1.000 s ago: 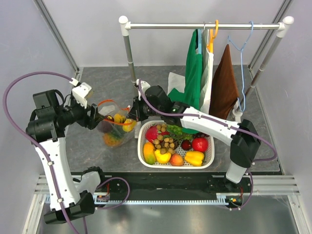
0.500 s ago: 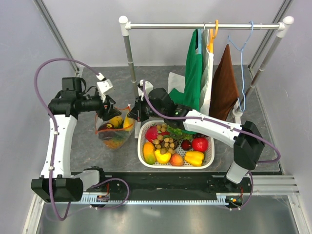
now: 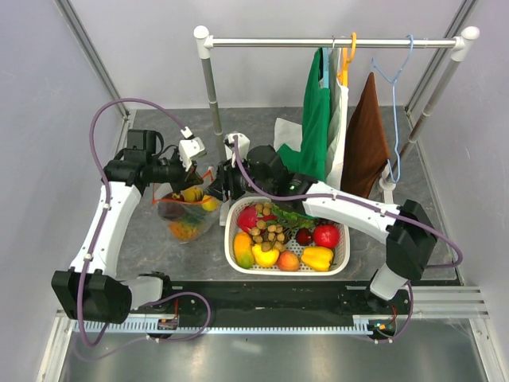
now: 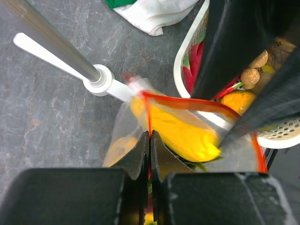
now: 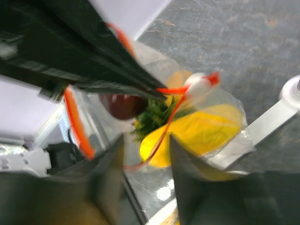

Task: Place the food in the zip-top bag and seal the zipper
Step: Zip the zipper food storage bag at the center of the board.

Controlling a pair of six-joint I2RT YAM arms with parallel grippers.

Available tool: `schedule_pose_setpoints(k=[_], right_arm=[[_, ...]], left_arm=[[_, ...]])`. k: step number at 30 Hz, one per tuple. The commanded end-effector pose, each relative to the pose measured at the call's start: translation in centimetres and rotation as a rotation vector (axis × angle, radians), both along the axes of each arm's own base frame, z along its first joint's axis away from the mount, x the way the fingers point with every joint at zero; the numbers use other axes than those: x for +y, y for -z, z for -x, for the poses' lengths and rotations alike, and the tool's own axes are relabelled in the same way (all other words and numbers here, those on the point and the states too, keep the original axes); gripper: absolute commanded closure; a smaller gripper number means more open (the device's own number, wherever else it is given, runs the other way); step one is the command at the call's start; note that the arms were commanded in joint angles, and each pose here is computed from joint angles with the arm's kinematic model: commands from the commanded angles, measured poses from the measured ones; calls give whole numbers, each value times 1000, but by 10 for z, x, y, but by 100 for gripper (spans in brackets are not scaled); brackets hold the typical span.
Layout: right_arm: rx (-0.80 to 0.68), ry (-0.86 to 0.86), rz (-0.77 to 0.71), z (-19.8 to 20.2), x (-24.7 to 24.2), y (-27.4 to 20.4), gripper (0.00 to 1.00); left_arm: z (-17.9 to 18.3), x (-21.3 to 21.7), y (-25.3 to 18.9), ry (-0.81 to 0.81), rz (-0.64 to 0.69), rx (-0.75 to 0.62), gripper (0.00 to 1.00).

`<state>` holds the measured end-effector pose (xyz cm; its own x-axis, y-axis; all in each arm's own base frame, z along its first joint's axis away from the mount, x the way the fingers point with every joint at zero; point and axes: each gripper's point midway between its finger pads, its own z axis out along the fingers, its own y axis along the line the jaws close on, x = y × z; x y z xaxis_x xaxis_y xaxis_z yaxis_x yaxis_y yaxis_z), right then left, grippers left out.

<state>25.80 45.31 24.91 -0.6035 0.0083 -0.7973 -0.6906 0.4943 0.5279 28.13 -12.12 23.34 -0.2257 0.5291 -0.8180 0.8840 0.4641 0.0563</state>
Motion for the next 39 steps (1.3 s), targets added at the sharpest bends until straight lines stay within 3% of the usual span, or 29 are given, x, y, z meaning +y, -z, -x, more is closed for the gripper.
schedule_pose_setpoints(k=[1, 2, 3, 5, 9, 13, 18, 26, 39], right_arm=[[-248, -143, -43, 18, -6, -43, 38], [-290, -154, -29, 18, -10, -46, 24], [-345, -171, -12, 21, -16, -52, 19], [-475, -223, 43, 22, -28, -50, 14], [-628, -264, 109, 18, -61, -52, 13], [-686, -271, 183, -2, -81, -29, 18], [-792, -338, 139, -3, -74, -26, 26], [-796, -416, 24, 9, -55, -35, 34], [-796, -489, 46, 16, -41, -12, 43]], left_arm=[[-6, -6, -5, 50, 22, -75, 98], [-6, -7, -4, 64, 28, -81, 98], [-7, -7, -5, 86, 34, -101, 98], [-8, -7, -7, 110, 38, -125, 98], [-4, -11, -17, 185, 73, -166, 98], [7, -18, -24, 260, 108, -196, 98], [24, -30, -35, 360, 176, -249, 98], [37, -35, -47, 397, 217, -265, 98], [49, -40, -43, 434, 239, -246, 98]])
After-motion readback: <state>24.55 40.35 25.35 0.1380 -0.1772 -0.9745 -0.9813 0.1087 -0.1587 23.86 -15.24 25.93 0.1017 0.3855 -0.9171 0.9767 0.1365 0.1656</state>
